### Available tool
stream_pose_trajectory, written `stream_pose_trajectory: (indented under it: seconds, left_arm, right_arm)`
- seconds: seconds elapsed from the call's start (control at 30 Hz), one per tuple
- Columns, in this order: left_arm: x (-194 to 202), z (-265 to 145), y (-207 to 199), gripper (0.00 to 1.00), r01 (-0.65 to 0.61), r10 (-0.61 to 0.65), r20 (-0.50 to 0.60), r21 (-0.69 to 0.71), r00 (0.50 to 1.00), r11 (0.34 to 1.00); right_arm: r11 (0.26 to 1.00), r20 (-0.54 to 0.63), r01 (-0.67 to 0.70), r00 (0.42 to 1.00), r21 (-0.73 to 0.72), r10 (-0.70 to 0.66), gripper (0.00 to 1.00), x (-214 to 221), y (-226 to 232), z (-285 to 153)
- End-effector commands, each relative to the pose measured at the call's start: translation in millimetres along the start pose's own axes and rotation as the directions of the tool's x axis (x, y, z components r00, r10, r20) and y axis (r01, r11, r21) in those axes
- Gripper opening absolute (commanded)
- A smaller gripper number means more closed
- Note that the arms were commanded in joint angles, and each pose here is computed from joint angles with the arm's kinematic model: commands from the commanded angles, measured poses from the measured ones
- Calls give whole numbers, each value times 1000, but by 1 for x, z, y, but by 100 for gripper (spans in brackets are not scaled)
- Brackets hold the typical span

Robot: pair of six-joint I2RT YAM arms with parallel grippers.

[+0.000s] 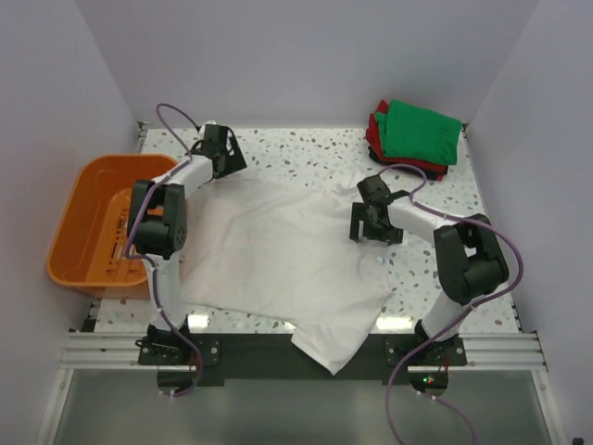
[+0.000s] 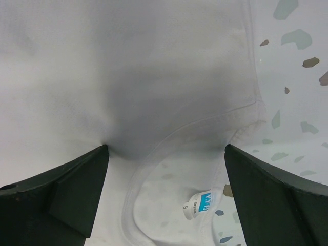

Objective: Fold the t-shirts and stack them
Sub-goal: Flatten the tshirt out

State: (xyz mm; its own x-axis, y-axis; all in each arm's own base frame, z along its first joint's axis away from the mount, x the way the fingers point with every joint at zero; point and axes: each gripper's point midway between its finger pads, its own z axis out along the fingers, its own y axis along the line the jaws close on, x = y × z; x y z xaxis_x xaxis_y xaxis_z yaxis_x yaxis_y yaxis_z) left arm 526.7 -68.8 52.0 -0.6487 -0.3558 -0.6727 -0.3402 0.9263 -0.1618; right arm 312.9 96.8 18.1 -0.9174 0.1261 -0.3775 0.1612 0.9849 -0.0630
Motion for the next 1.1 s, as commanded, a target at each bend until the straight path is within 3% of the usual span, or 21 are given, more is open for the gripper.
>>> stream_pose_trajectory:
  seconds: [0.0,0.07,0.13,0.2,0.43,0.53,0.77,1.07]
  left_arm:
    - [-68,23,-7,100,103,-110,95,75,989,992]
    - [-91,39,-8,100,132,-142,112,87,984,987]
    - [-88,48,-7,100,116,-122,73,74,990,990]
    - [-103,38,-18,100,99,-110,95,113,989,989]
    - [-128,-44,-38,100,32,-86,190,270,978,962]
    - [-112,-69,-43,100,2,-48,162,274,986,962]
    - [-30,-118,-52,100,-80,55,85,318,995,945]
    - [34,-93,-21,100,-47,56,-32,233,998,971]
  right_arm:
    - [997,-9,21,1000,78,-20,99,2,-22,3]
    - [996,-11,24,1000,86,-23,99,2,-24,3]
    - [996,-9,24,1000,88,-23,99,1,-25,2]
    - [996,-6,20,1000,85,-19,99,-1,-24,1]
    - [994,27,13,1000,107,-16,99,-25,-24,-8]
    - [999,79,17,997,36,-19,99,-43,-13,-26]
    - [985,228,81,973,-153,-44,99,-88,19,-70]
    - [950,229,151,969,-272,-88,99,-147,83,-38]
